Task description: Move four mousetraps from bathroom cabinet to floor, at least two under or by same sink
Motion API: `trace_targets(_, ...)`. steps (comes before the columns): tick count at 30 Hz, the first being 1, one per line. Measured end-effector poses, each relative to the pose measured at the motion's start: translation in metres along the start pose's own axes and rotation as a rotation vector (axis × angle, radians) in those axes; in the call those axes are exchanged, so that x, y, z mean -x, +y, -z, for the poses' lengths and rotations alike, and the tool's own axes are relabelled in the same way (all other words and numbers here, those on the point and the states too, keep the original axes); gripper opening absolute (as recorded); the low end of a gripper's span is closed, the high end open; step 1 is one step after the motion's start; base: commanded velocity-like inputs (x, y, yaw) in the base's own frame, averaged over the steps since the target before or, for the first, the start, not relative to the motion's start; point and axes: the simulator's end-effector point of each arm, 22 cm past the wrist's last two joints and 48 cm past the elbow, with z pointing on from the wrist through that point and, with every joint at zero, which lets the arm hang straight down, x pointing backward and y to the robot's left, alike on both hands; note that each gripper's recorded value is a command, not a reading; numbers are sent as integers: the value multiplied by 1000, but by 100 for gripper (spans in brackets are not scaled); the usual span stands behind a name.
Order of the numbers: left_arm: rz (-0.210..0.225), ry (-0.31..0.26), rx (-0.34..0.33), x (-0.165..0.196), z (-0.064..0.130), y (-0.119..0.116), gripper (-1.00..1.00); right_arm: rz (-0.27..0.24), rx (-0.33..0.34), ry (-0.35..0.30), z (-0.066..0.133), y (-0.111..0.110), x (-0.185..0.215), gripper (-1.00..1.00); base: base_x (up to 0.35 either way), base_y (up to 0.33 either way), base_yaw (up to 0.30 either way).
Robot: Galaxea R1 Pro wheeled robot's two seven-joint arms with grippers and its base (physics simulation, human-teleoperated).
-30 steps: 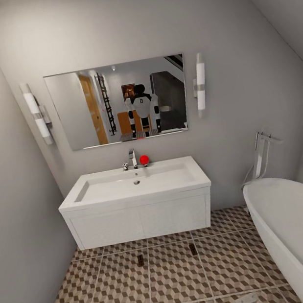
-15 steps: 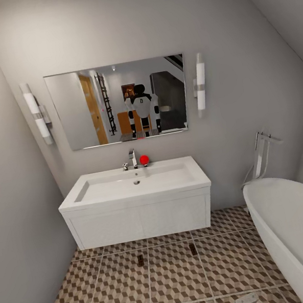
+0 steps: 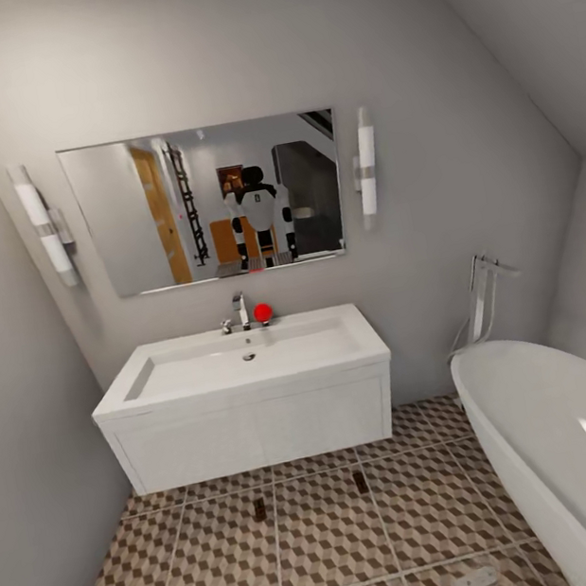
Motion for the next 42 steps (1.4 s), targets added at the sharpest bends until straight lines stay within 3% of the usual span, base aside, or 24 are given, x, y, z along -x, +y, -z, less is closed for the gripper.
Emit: trace_targets(42,0,1,2,0,0,1,100,-1,0,0,0,0,0,100,0,0,-268)
